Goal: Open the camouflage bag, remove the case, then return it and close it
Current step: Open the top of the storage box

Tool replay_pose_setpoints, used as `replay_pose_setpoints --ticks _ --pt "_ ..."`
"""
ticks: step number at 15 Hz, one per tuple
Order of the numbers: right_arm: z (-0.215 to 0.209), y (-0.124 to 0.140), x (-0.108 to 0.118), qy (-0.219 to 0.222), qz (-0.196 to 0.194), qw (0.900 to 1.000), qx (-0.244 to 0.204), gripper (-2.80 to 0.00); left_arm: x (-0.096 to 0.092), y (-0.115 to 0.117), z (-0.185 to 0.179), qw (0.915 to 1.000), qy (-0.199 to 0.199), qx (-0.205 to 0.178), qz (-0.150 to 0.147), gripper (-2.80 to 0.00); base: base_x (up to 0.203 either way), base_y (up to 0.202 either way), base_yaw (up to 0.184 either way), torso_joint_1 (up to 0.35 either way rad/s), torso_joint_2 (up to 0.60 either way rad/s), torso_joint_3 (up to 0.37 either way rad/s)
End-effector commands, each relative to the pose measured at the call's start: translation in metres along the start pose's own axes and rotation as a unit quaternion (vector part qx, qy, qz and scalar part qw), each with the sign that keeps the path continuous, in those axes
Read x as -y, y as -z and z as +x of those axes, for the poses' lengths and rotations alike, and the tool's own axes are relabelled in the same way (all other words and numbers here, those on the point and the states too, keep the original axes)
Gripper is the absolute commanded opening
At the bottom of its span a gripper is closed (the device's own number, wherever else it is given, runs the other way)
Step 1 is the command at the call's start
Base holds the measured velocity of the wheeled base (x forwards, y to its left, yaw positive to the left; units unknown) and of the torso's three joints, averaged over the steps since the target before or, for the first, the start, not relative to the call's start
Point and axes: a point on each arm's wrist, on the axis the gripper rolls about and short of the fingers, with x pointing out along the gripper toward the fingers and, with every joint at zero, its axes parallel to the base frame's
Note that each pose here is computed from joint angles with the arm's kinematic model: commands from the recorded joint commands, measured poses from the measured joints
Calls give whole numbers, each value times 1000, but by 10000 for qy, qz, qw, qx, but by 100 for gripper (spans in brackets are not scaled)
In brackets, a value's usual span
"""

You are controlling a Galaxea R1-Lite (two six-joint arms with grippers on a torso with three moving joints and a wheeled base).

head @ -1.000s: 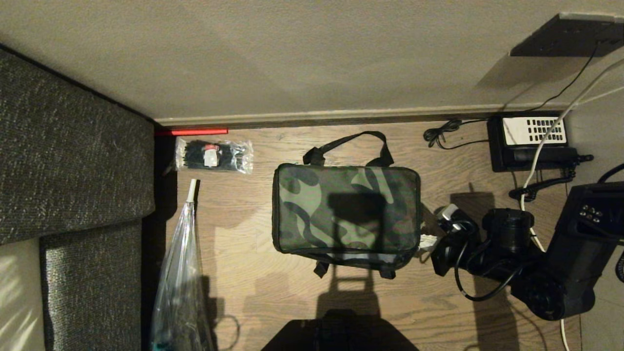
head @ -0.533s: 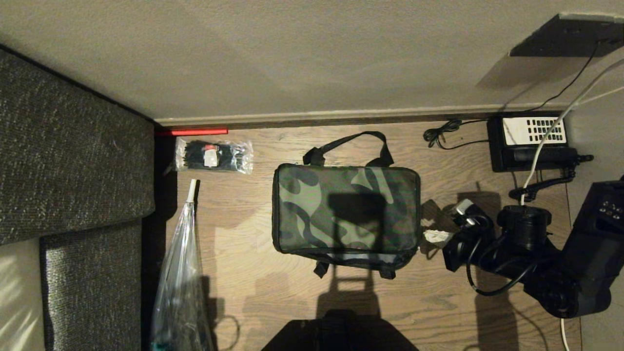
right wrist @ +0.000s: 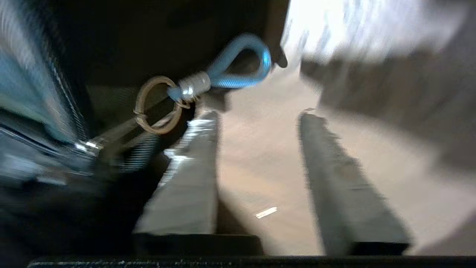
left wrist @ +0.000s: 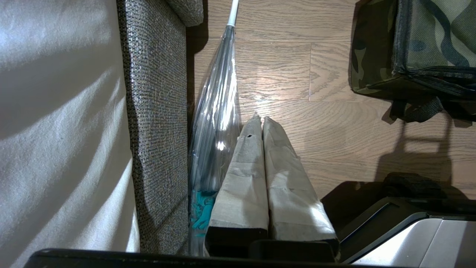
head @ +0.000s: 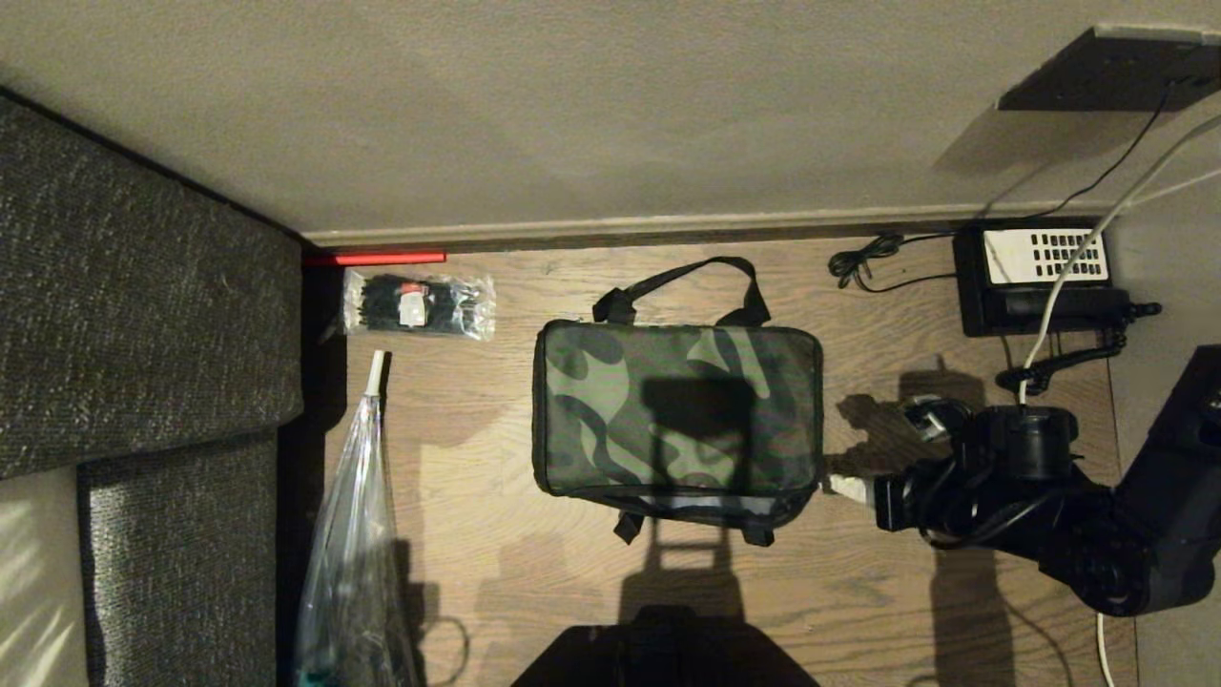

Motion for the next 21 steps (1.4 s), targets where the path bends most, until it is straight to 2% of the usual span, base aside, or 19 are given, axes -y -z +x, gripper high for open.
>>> replay_pose_setpoints --ticks 1,2,3,4,5,6,7,9,10,13,16,19,21 --pt "-6 -7 -4 6 1309 9914 -54 0 0 1 1 10000 -5 -40 0 -280 0 0 0 0 0 0" --pt "-7 -12 -5 4 1888 9820 -49 0 0 1 1 10000 -5 -46 0 -280 0 0 0 0 0 0" --pt "-6 -18 -8 -44 2513 9679 -11 0 0 1 1 10000 -5 -48 0 -280 0 0 0 0 0 0" --pt "-3 -23 -13 -111 3193 9476 8 0 0 1 1 10000 -5 -49 0 -280 0 0 0 0 0 0" --pt "1 -25 -20 -153 3543 9350 -36 0 0 1 1 10000 -5 -63 0 -280 0 0 0 0 0 0" --pt "4 -26 -25 -17 3635 9316 -14 0 0 1 1 10000 -8 -69 0 -280 0 0 0 0 0 0" --pt "7 -27 -25 174 3834 9234 57 0 0 1 1 10000 -5 -71 0 -280 0 0 0 0 0 0" --pt "11 -35 -24 329 4360 8992 144 0 0 1 1 10000 -5 -71 0 -280 0 0 0 0 0 0" --pt "12 -34 -26 477 4615 8859 42 0 0 1 1 10000 -5 -71 0 -280 0 0 0 0 0 0" --pt "21 -32 -27 927 4655 8802 40 0 0 0 1 10000 -5 -63 0 -280 0 0 0 0 0 0" --pt "17 -28 -39 1000 4613 8814 -193 0 0 1 1 10000 -5 -71 0 -280 0 0 0 0 0 0" --pt "13 -36 -42 874 4468 8903 -123 0 0 1 1 10000 -5 -71 0 -280 0 0 0 0 0 0" --pt "12 -32 -41 873 4060 9092 -281 0 0 1 1 10000 -5 -72 0 -280 0 0 0 0 0 0"
